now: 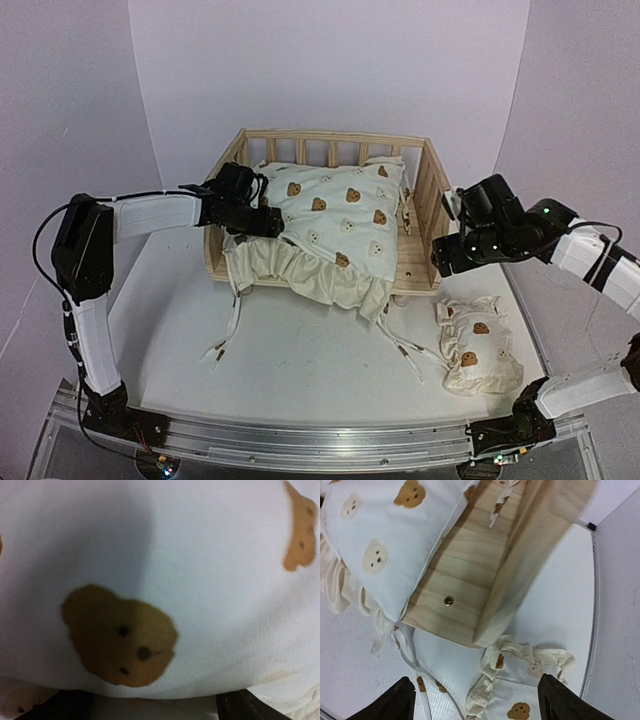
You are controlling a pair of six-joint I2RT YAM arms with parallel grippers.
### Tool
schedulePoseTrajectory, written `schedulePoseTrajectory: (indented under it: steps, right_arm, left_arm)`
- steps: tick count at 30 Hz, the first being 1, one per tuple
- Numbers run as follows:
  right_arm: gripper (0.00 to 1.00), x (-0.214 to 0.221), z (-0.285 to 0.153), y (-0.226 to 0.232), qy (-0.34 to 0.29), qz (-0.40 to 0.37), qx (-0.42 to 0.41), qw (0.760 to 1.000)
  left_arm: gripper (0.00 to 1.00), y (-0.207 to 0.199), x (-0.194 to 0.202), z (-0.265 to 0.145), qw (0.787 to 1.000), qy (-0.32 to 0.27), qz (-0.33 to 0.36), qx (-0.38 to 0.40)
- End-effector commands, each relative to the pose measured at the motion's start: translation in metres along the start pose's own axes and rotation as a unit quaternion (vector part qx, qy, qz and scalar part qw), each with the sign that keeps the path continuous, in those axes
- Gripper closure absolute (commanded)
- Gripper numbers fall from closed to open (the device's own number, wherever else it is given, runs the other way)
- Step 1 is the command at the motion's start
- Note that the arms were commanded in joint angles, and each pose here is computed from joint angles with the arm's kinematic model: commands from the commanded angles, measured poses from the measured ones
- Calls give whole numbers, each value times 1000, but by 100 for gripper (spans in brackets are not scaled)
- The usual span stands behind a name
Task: Set up the pet bed
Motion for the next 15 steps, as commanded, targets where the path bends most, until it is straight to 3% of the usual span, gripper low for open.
schedulePoseTrajectory:
  steps: [1, 6, 10, 15]
  right_arm:
    - [13, -11, 0, -30, -29, 57, 7, 998]
    - [11, -21, 28, -19, -51, 57, -65, 995]
    - [16, -23, 47, -7, -83, 47, -99, 990]
    - [19, -24, 51, 18, -122, 53, -150, 980]
  left_arm:
    - [7, -67, -40, -70, 988, -71, 116, 68]
    - [5, -96, -36, -109, 978, -94, 121, 145]
    - [5, -120, -29, -142, 964, -125, 125, 199]
    - [6, -173, -6, -167, 926, -181, 106, 314]
Point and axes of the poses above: each gripper's point midway between its finger pads, its own z axis out along the fingers, its own y axis along the line the jaws close on, x = y × z, the point moved 4 cm from there along -z, back along the fingers, and after that the axes turned 14 degrees about z, right-handed, at the moved point
